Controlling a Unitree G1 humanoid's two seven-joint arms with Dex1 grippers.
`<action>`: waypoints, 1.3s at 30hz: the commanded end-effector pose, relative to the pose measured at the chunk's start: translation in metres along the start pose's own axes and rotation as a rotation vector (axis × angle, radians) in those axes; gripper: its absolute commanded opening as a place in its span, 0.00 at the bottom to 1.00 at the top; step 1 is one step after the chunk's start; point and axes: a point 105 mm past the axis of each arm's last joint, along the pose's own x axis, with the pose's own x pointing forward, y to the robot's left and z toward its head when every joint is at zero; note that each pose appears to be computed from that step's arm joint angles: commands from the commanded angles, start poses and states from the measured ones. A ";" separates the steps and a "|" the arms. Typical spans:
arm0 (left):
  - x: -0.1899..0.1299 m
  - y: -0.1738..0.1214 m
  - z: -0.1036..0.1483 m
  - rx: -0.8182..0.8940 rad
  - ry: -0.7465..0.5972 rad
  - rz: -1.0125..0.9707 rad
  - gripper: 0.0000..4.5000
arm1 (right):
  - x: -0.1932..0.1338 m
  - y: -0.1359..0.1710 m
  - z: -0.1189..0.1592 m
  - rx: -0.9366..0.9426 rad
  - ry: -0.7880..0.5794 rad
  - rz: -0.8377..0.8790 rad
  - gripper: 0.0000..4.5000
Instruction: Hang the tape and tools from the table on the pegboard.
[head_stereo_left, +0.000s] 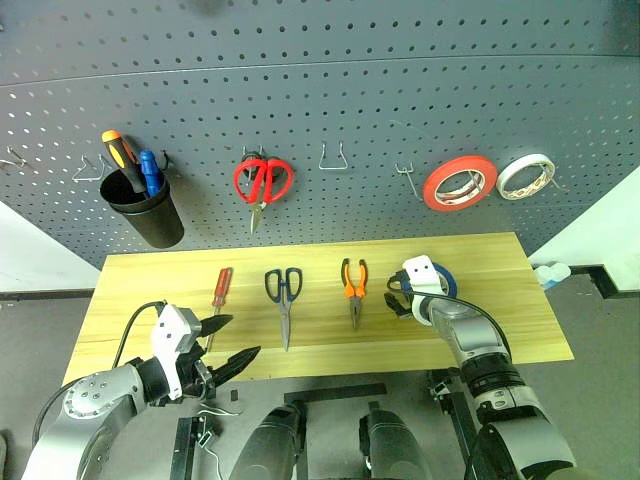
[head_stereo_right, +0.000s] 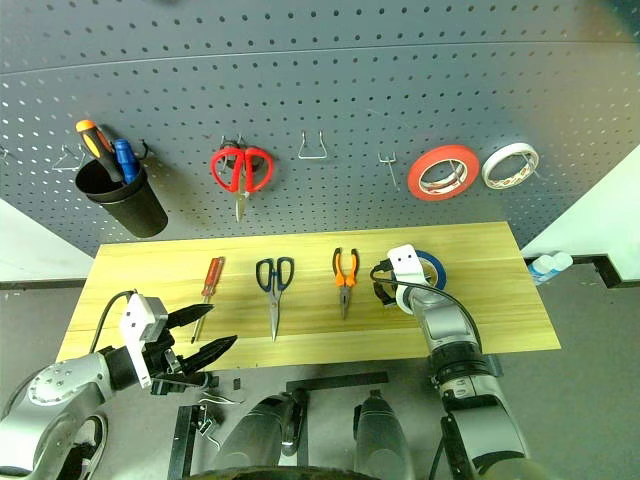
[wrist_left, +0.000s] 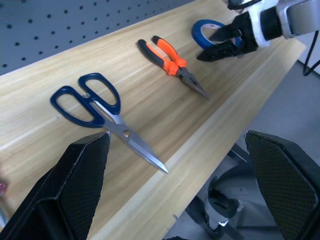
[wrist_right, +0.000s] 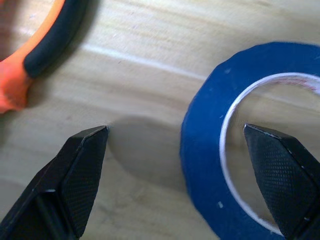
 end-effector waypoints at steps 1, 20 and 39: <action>-0.001 -0.002 0.007 0.014 -0.021 0.000 0.99 | 0.000 0.012 -0.028 0.010 0.119 0.067 1.00; 0.003 0.001 0.012 0.030 -0.040 0.009 1.00 | -0.004 0.008 -0.019 0.010 0.074 0.064 0.15; 0.018 0.009 0.008 0.035 -0.070 0.021 1.00 | -0.060 0.033 -0.027 -0.155 -0.026 0.342 0.15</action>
